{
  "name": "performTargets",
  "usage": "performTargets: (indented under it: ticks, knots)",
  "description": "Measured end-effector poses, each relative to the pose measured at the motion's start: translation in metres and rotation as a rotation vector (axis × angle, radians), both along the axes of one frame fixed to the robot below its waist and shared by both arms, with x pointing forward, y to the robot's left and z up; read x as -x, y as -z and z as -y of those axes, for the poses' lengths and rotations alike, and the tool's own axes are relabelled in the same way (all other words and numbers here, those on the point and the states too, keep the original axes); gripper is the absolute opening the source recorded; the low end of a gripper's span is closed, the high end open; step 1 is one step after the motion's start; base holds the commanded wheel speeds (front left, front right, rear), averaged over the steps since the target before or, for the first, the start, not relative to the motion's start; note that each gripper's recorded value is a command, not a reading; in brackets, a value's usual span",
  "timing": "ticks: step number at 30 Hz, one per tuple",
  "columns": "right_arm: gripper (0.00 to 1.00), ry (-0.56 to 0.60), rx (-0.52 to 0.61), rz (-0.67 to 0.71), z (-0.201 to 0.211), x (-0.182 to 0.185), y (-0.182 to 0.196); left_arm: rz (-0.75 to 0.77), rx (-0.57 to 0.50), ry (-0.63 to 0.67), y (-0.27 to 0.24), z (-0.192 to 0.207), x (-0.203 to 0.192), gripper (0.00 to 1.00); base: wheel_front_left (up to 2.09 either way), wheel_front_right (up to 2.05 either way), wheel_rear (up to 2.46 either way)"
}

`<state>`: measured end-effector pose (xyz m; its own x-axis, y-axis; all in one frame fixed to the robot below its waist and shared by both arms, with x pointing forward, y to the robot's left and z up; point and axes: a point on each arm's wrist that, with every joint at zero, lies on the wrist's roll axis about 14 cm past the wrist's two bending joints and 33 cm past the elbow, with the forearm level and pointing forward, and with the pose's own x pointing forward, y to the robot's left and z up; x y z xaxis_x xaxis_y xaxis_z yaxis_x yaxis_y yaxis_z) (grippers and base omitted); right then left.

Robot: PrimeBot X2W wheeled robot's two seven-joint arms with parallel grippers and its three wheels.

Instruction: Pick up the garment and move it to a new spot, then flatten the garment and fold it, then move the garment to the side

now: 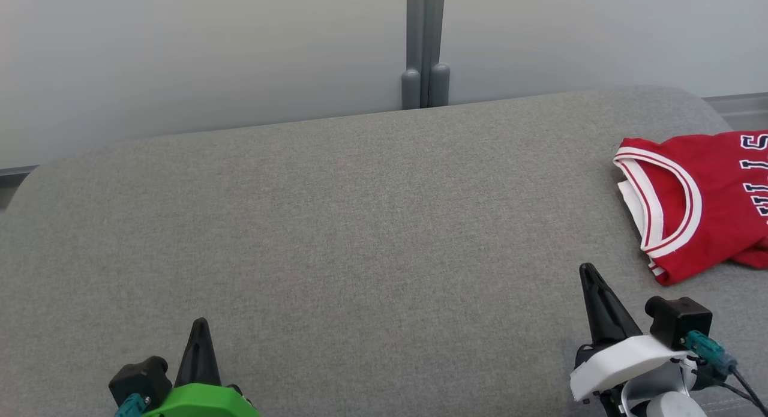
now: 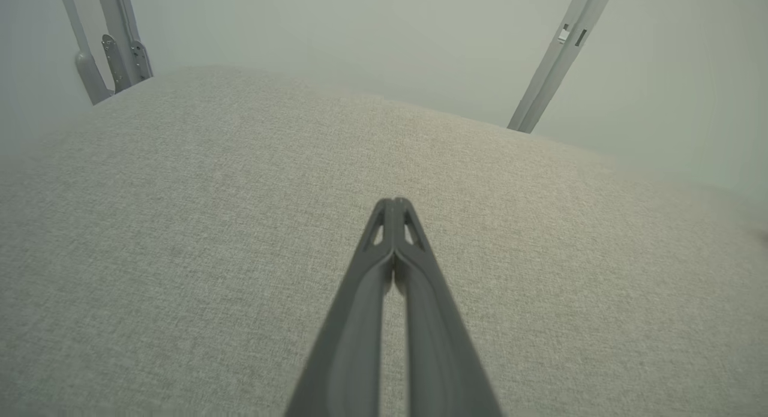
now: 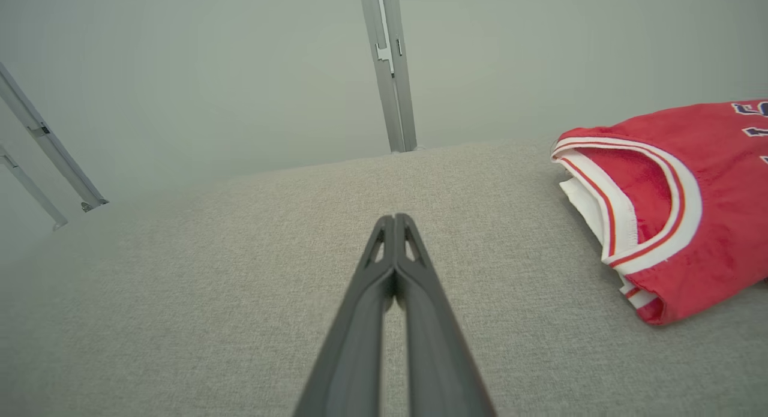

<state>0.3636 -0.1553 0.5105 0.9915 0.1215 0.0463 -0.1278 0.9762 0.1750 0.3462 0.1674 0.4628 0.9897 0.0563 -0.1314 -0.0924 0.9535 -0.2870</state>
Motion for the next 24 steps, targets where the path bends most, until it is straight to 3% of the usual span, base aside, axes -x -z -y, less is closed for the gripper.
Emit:
performTargets:
  ticks: [24]
  knots:
    - [0.0,0.055,-0.423,-0.064,0.014,-0.005,0.004,-0.069,0.395,-0.06,0.006,-0.014,-0.009,0.0,0.0,0.0,0.0]
